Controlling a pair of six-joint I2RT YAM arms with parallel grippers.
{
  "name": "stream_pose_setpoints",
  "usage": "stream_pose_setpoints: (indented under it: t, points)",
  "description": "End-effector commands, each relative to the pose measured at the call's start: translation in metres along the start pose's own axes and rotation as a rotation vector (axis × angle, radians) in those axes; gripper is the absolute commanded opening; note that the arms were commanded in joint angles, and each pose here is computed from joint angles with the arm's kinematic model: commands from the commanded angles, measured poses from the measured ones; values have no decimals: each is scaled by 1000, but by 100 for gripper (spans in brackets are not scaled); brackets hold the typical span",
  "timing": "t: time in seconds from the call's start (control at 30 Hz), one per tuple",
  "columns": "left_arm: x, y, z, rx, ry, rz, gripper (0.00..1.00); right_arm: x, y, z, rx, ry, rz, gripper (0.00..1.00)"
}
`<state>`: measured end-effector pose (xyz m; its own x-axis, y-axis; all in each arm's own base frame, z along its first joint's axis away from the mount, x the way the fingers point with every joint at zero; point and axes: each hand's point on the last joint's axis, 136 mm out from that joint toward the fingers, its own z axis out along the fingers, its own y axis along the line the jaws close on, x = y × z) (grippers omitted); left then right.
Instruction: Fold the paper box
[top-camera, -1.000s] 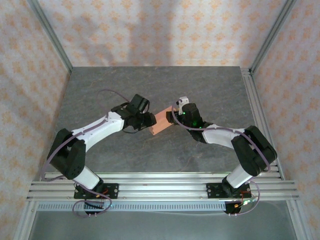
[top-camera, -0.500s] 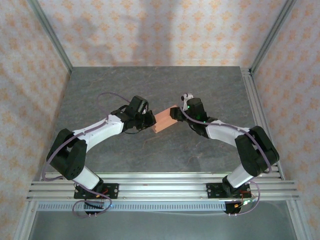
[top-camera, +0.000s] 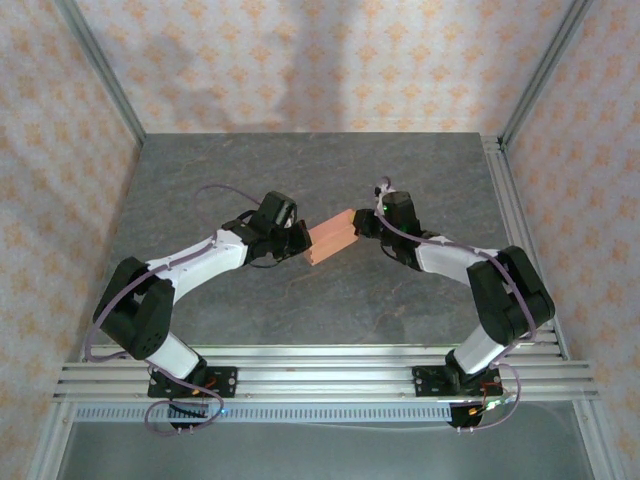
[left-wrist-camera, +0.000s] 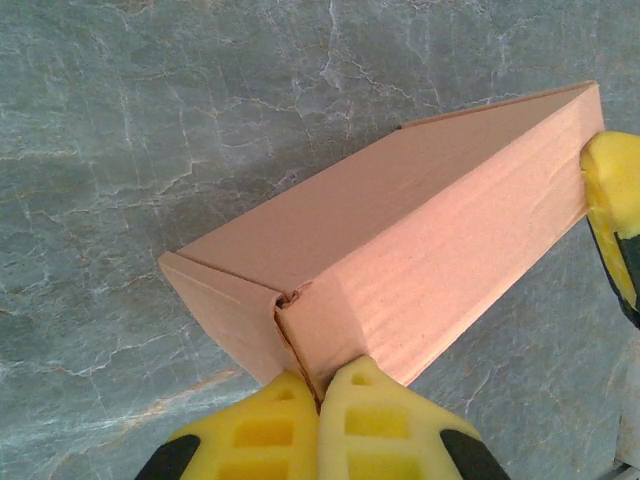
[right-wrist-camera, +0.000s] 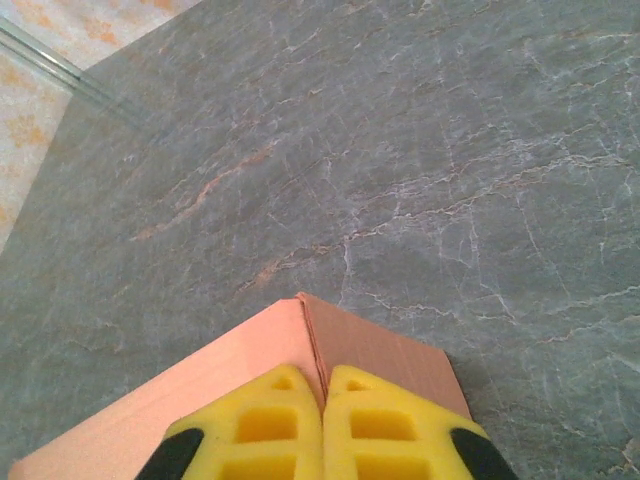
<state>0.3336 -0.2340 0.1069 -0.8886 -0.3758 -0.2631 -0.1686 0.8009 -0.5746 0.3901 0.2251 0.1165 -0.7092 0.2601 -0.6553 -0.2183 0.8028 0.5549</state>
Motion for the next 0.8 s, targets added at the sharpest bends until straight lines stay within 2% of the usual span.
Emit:
stream_pose_setpoints:
  t: [0.0,0.07,0.1,0.17,0.2,0.23,0.27,0.3,0.37,0.4,0.47,0.53,0.63,0.7,0.77]
  points:
    - [43,68,23,-232,155,-25,0,35,13,2,-58,132,11,0]
    - [43,67,22,-228,152,-26,0,29,18,1,-70,120,9,0]
    - [43,66,21,-224,151,-26,0,25,21,0,-75,111,8,3]
    - [41,64,19,-214,145,-21,8,21,25,-1,-84,102,6,26]
    - [40,62,18,-210,142,-18,14,19,25,-1,-87,98,6,33]
    - [39,60,17,-205,139,-17,18,19,26,0,-88,100,4,34]
    - [38,59,16,-200,136,-15,23,20,25,1,-90,104,0,34]
    - [38,57,15,-194,134,-12,24,23,24,3,-88,111,1,30]
    - [36,54,13,-185,128,-9,20,27,19,4,-75,117,6,6]
    - [35,53,11,-182,122,-6,15,28,19,4,-76,114,9,0]
    - [32,48,8,-170,110,4,8,26,19,2,-79,103,13,0]
    - [27,42,3,-156,93,20,6,21,22,-1,-80,86,5,2]
    - [17,34,-7,-155,63,55,9,11,25,-6,-76,57,-14,29]
    - [10,25,-14,-137,40,84,27,6,27,-8,-74,39,-22,40]
    - [0,10,-24,-103,9,133,50,0,28,-11,-67,14,-26,54]
